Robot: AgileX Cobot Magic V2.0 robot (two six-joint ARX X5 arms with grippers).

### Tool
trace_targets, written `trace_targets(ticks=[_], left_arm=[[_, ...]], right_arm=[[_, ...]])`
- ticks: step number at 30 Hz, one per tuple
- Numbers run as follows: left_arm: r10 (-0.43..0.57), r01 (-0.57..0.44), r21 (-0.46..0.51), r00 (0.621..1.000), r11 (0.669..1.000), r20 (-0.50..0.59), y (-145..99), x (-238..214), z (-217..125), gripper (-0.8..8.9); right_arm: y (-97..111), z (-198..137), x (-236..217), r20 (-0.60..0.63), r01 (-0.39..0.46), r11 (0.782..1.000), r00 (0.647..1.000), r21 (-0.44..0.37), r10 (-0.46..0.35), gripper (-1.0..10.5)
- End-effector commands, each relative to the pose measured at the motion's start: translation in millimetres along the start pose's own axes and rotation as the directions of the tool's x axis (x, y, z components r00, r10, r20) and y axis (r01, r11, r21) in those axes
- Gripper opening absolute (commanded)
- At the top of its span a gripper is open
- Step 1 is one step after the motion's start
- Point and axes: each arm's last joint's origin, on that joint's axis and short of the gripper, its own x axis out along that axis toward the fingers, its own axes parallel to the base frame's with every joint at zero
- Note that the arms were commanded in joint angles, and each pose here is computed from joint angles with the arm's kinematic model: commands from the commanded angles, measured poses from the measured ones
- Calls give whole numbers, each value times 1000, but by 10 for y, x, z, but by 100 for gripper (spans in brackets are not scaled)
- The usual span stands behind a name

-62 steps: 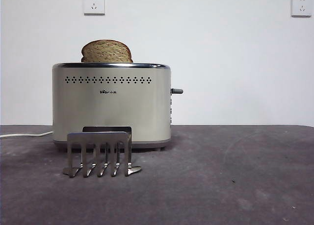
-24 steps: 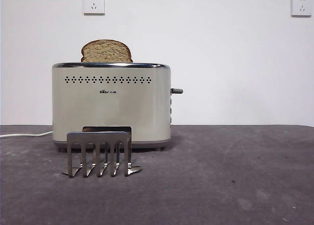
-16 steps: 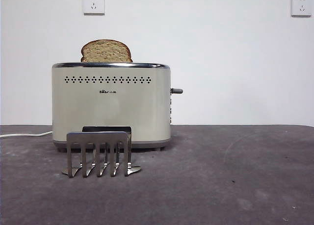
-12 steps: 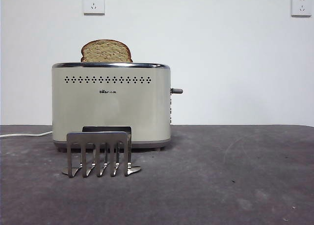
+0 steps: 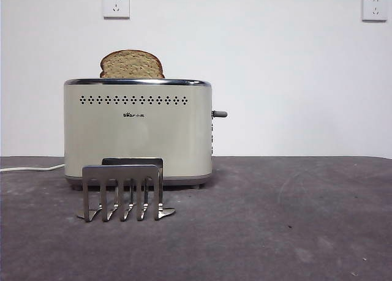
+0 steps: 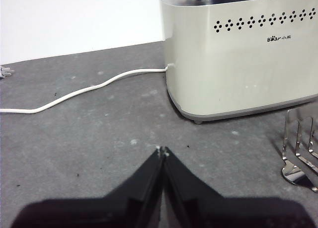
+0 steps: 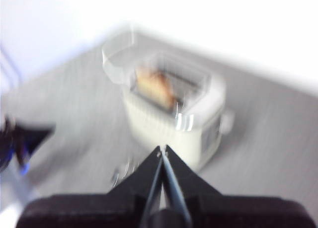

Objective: Pick up a slice of bread from the rack,put the bread on the toaster,press the button

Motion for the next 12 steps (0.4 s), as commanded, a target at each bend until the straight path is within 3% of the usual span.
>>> trace_targets(ticks=[1, 5, 8, 12], left_arm=[[3, -3, -8, 1000, 1000, -12, 0, 12, -44, -3], [3, -3, -8, 1000, 1000, -12, 0, 12, -44, -3], [4, -4, -8, 1000, 1000, -12, 1, 12, -44, -3], [3, -3, -8, 1000, 1000, -12, 0, 12, -44, -3]], right_arm=[[8, -150, -99, 58, 62, 998, 996, -1, -62, 1], [17, -649, -132, 171, 174, 984, 971, -34, -165, 1], [8, -999, -69, 221, 269, 962, 942, -41, -254, 1], [-4, -1451, 41, 265, 340, 941, 908, -7, -326, 1]])
